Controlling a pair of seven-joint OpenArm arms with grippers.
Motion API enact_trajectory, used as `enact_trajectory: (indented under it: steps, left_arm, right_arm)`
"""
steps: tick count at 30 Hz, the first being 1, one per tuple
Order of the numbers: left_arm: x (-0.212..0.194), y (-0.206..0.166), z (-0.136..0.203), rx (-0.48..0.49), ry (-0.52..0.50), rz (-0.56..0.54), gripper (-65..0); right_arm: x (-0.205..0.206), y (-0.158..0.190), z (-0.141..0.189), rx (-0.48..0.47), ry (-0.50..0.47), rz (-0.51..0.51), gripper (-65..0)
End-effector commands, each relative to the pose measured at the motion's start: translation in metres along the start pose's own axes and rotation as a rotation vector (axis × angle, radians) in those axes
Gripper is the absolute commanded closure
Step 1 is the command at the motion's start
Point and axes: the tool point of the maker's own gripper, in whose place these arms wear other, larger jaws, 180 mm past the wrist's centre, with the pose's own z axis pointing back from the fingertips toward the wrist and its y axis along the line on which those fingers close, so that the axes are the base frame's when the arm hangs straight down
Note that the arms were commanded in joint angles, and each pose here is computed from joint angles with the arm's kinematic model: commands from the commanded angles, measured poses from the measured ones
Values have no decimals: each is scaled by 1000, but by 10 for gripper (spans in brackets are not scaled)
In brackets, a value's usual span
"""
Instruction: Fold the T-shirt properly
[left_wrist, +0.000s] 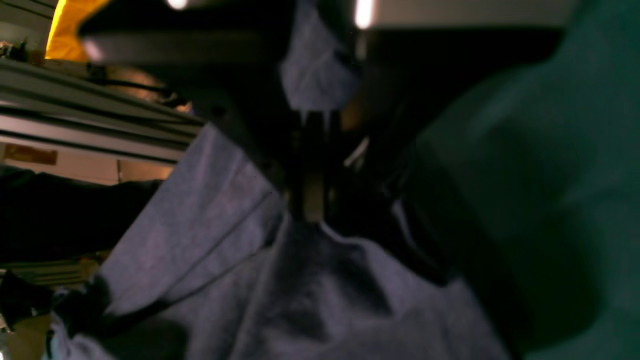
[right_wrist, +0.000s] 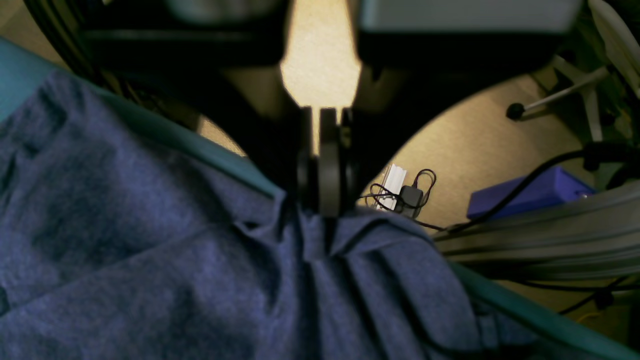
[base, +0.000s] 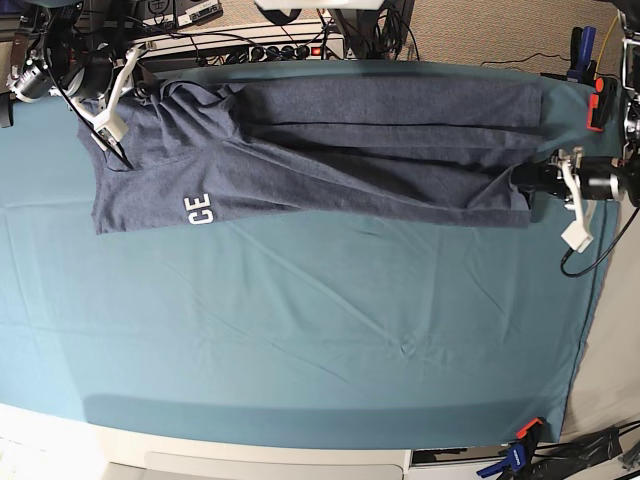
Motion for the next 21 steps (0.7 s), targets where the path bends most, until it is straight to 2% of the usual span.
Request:
enact_trajectory:
  steps: [1,13,21]
  left_arm:
    - [14,2,15,18,-30,-32,0]
    - [9,10,31,60,-5,-34,0]
    - [-22,13,29,60,50,13,0]
  right_arm:
    - [5,-3,6,-14,-11,25,0]
    - [5,-3,6,-14,-10,25,0]
    - [5,-3,6,-14,-10,25,0]
